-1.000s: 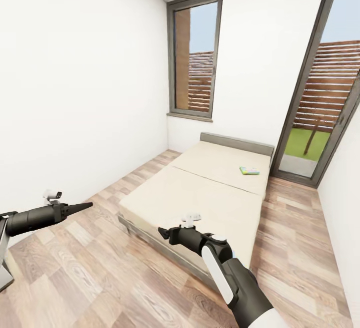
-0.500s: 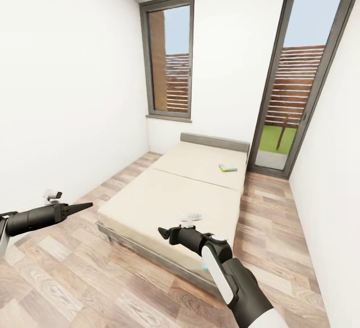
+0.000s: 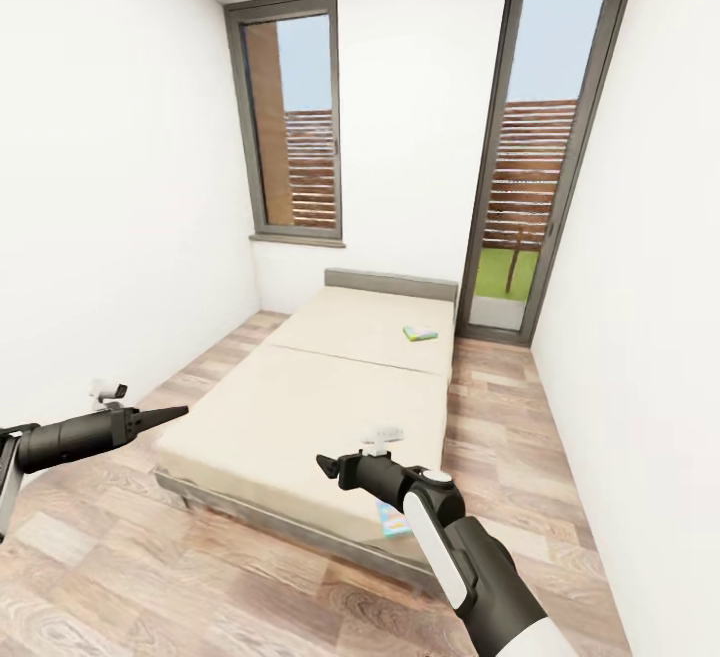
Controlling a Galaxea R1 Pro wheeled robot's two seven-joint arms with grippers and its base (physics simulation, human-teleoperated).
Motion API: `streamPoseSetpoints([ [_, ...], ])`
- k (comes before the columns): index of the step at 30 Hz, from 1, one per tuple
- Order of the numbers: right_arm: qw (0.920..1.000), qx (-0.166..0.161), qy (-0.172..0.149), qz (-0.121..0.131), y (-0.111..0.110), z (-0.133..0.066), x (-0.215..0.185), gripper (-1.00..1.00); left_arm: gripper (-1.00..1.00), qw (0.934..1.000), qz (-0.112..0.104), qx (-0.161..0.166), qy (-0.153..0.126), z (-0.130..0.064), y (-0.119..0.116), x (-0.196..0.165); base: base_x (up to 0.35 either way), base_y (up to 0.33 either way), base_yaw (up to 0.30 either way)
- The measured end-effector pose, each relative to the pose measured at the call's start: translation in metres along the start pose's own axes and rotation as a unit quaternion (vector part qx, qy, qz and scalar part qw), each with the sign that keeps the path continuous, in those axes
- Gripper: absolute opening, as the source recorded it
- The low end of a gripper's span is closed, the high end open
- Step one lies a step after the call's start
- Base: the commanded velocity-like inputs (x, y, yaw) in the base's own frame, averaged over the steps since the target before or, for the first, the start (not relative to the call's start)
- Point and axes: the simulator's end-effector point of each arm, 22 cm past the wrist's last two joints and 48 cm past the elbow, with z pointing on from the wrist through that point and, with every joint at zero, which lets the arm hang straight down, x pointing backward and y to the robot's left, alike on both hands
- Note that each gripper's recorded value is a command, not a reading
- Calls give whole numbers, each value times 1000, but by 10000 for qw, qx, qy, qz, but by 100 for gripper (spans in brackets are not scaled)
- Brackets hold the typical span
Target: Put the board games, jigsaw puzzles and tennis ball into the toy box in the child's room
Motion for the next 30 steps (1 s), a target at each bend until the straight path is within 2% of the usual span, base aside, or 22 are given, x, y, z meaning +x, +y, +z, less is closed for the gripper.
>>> streamPoseSetpoints([
  [9,10000,2,-5,-7,1,-1,0,100,100,10000,28,-24,-22,-3,-1,-3,0,30,-280],
  [30,10000,0,-41,-32,3,-3,-4,100,100,10000,73,-19,-48,-5,-5,-6,0,122,-280],
])
